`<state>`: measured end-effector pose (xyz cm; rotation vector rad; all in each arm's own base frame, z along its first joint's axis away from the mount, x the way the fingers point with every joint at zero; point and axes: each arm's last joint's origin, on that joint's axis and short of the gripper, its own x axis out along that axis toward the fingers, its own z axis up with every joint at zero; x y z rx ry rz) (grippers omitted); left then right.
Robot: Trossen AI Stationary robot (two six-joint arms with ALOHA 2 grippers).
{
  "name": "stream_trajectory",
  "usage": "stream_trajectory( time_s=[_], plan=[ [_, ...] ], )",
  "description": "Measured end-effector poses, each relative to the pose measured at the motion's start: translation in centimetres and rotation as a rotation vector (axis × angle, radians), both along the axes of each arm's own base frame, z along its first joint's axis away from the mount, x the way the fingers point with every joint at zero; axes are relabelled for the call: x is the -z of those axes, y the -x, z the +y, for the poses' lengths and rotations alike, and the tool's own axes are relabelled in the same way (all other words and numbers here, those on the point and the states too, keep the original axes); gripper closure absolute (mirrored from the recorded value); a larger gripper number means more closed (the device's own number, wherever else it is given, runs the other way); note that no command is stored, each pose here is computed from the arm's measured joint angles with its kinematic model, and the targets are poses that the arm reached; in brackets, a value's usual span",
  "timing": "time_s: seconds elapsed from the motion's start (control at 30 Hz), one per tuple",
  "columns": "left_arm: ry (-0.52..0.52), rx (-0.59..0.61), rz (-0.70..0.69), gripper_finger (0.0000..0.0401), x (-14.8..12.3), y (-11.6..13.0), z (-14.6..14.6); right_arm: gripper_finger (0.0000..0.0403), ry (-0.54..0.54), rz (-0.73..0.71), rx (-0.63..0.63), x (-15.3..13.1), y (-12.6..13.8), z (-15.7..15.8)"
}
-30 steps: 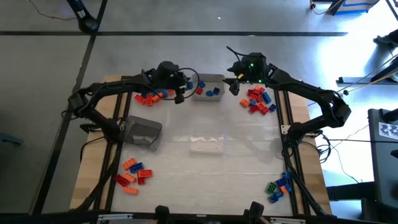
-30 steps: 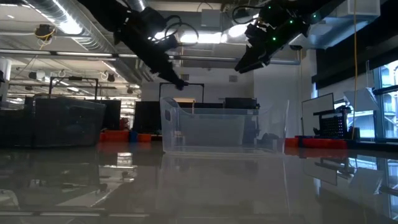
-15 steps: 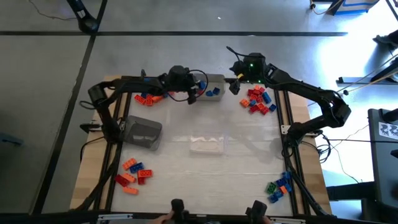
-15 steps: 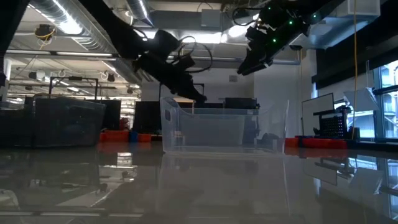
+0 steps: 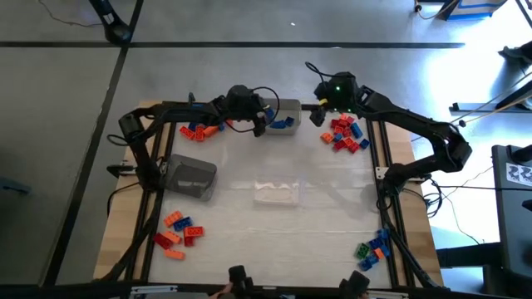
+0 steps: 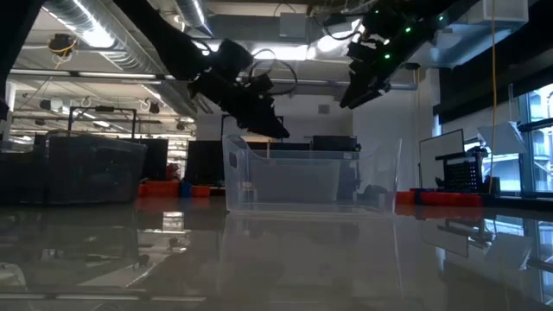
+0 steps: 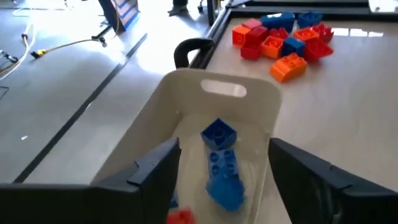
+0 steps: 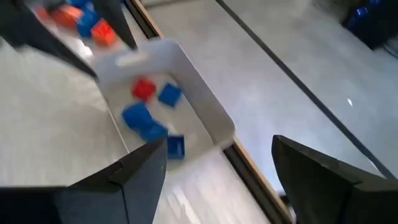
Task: Sort blocks by size
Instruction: Put the small blue game piece into the gray bin
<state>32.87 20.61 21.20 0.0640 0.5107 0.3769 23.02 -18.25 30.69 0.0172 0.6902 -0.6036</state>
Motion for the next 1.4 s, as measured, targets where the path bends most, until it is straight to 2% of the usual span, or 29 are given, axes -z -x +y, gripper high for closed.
stream_trajectory(
  time_s=[0.2, 0.37, 0.63, 0.8, 1.03, 1.4],
  plan=[
    [0.050, 0.009, 0.029, 0.0165, -0.9, 0.7, -0.8, 0.0116, -0.163, 0.078, 0.148, 0.4, 2.2, 1.5],
    [0.115, 0.080, 0.028, 0.0174, -0.3, 1.0, -2.1, 0.0116, -0.282, 0.177, 0.294, 4.5, 3.3, 2.2],
    [0.143, 0.117, 0.007, 0.0178, 1.4, 1.4, -4.3, 0.0116, -0.421, 0.217, 0.511, 8.9, 5.8, 2.0],
    [0.138, 0.165, 0.021, 0.0178, 1.6, 1.1, -5.9, 0.0116, -0.451, 0.248, 0.482, 10.9, 6.9, 1.9],
    [0.123, 0.227, 0.032, 0.0178, 1.6, 0.3, -7.6, 0.0116, -0.464, 0.231, 0.437, 11.9, 6.5, 1.6],
    [0.108, 0.260, 0.038, 0.0178, 1.6, 0.0, -8.4, 0.0116, -0.495, 0.340, 0.411, 14.2, 5.9, 1.0]
  ],
)
